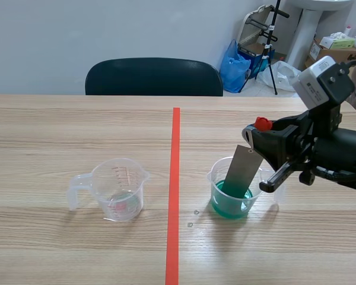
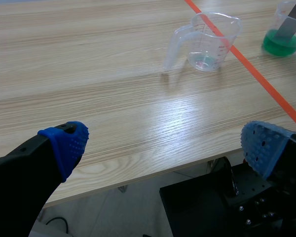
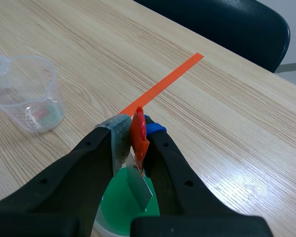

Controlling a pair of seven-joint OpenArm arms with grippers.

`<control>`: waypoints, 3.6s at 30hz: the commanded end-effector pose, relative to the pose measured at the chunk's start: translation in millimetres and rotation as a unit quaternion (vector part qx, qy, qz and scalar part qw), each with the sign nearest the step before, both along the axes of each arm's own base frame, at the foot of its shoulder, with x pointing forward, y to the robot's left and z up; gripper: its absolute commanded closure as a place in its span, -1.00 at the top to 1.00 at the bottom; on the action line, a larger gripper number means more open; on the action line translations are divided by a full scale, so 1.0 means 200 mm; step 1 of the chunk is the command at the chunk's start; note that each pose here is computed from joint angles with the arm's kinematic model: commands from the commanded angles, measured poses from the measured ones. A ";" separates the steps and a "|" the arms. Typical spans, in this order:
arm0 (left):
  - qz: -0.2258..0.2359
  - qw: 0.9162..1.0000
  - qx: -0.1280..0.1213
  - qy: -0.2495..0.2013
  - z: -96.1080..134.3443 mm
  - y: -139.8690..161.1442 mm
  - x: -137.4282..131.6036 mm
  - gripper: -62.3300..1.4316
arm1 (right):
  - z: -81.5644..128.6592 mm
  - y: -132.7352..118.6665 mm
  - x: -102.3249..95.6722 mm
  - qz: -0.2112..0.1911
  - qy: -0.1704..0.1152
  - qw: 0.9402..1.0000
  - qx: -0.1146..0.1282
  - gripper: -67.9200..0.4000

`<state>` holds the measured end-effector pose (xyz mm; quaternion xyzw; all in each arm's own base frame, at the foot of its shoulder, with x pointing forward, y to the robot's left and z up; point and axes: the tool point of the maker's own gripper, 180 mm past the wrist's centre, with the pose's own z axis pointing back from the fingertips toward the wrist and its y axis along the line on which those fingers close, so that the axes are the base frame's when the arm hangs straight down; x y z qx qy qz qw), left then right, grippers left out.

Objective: Do the redox reaction experiment

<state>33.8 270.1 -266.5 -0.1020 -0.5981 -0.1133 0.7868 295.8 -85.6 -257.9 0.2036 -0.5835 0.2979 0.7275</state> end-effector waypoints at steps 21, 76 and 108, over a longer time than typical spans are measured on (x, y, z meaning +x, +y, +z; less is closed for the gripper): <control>0.001 1.000 -0.008 -0.014 0.03 -0.01 0.02 1.00 | 0.07 -0.01 0.02 0.007 -0.021 1.000 -0.009 -0.93; 0.001 1.000 -0.008 -0.014 0.03 -0.01 0.02 1.00 | 0.60 0.06 -0.09 0.067 -0.067 0.994 -0.057 -0.93; 0.001 1.000 -0.008 -0.014 0.03 -0.01 0.02 1.00 | 0.61 0.06 -0.09 0.067 -0.066 0.993 -0.065 -0.93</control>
